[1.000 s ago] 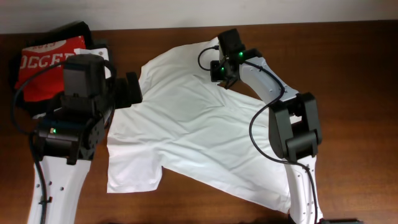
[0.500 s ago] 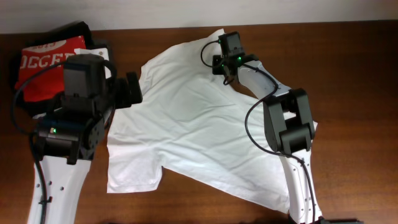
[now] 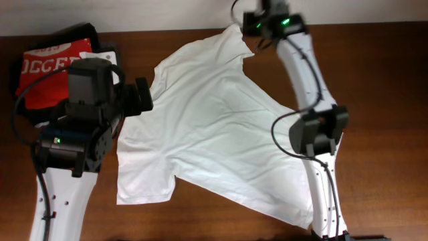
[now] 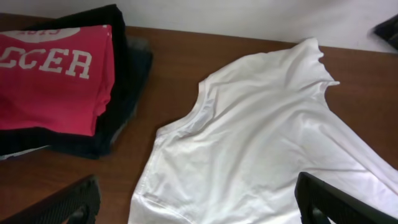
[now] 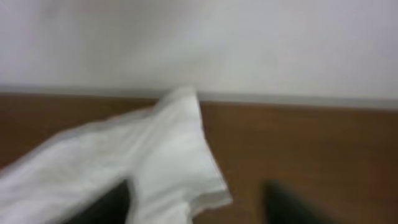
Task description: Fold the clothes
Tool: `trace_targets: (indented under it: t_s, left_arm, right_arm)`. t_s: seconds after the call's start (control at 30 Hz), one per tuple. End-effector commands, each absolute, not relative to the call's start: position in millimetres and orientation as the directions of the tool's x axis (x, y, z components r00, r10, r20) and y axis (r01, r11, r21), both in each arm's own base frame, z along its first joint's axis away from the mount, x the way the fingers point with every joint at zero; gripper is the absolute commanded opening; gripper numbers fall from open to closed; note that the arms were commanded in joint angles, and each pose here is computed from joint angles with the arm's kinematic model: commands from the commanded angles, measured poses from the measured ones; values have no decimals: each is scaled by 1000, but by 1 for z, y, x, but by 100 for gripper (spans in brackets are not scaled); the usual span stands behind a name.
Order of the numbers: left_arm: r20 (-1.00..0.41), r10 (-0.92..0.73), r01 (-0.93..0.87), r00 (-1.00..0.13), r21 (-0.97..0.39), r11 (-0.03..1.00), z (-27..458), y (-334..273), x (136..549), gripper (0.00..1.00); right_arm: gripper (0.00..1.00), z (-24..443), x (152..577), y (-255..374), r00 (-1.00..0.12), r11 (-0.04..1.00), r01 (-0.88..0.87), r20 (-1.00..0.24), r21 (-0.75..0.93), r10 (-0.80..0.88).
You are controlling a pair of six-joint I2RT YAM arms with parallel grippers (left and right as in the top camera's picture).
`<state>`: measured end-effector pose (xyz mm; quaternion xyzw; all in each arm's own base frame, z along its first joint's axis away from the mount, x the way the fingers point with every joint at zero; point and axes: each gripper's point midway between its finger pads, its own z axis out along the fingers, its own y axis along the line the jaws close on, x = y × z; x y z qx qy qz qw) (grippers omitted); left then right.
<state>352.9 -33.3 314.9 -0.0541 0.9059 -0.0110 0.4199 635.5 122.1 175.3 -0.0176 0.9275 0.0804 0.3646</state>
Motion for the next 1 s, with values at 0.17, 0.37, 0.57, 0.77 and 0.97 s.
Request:
trace_targets:
  t_s: [0.17,0.37,0.57,0.77,0.97]
  left_arm:
    - [-762,-112,-87,-638,-73,994,316,-34,353,99]
    - [-762,-112,-87,-638,-73,994,316,-34,353,99]
    - [-762,-112,-87,-638,-73,994,316,-34,353,99]
    - [-762,-112,-87,-638,-73,994,316,-34,353,99]
    - [-762,-112,-87,-638,-73,994,316,-34,353,99]
  right_arm:
    - [58,176,515,22,-955,961,63,-262,270,136]
    - [46,149,473,10,-986,967,136,-61,215,152]
    - [46,139,340,-27,-947,973,227,238,27,215]
    - [45,64,321,-37,-923,966,256,303,21,238]
    - [44,33,320,-51,-948,984,170,264,-54,178]
